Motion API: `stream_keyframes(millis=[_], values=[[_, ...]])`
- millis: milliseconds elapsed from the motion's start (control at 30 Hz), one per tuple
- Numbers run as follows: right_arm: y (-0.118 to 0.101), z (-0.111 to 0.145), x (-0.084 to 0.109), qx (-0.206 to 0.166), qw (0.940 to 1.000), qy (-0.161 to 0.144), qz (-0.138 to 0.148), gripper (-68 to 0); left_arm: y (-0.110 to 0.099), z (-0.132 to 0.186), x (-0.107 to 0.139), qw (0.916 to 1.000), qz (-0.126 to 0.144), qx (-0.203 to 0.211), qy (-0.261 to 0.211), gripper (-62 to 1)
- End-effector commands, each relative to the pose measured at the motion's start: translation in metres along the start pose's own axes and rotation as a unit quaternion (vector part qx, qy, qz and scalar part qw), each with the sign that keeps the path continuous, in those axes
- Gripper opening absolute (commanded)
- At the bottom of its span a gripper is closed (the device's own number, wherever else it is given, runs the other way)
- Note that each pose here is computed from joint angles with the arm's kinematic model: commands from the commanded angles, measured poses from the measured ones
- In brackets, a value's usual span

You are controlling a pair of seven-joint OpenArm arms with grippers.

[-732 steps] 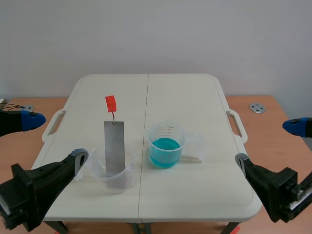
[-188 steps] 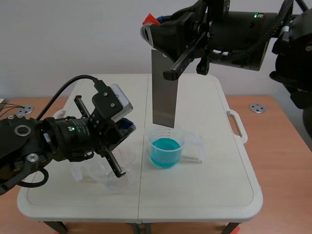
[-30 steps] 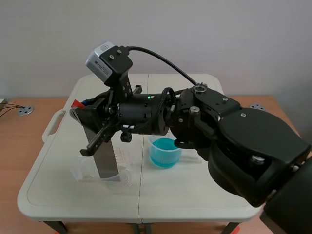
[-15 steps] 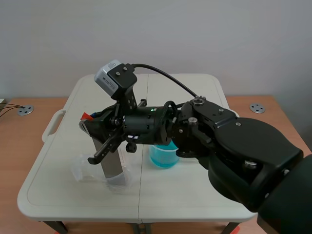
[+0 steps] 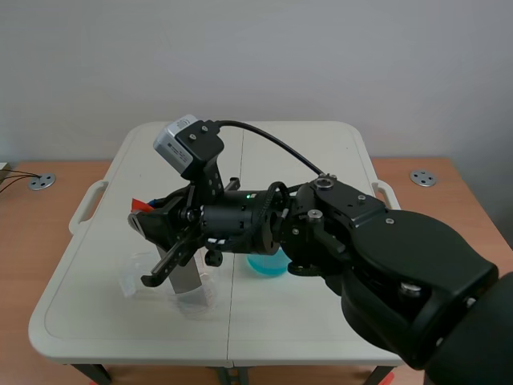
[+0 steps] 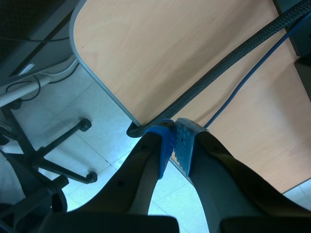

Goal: Hold the metal plate by the orange handle, dip it into the blue solution, take it out and point at it, then put the plate back in the beaker on the left.
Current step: 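Put the plate into the left beaker, then return to the home posture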

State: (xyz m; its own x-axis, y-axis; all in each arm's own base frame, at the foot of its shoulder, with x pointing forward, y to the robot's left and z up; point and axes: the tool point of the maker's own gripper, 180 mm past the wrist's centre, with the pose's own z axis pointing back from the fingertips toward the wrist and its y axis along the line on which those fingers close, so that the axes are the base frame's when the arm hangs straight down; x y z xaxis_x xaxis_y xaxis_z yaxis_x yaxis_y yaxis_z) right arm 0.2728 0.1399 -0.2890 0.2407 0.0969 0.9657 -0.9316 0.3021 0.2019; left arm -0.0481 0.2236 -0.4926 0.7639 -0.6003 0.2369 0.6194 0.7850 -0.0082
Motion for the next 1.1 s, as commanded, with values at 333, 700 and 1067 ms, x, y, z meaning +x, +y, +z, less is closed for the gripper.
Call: stream_keyframes(millis=[333, 700, 1067], values=[[-0.008, 0.001, 0.021, -0.005, 0.9995, -0.028, 0.016, -58.1, 0.001, 0.002, -0.001, 1.0000, -0.003, 0.000, 0.000, -57.9], [-0.010, 0.001, 0.022, -0.009, 0.9993, -0.032, 0.016, -27.4, 0.001, 0.002, -0.002, 1.0000, -0.009, 0.000, 0.001, -8.6], [-0.056, 0.022, 0.039, -0.091, 0.9940, -0.060, 0.012, -1.0, 0.001, 0.002, 0.000, 1.0000, -0.003, 0.000, -0.002, 1.4]])
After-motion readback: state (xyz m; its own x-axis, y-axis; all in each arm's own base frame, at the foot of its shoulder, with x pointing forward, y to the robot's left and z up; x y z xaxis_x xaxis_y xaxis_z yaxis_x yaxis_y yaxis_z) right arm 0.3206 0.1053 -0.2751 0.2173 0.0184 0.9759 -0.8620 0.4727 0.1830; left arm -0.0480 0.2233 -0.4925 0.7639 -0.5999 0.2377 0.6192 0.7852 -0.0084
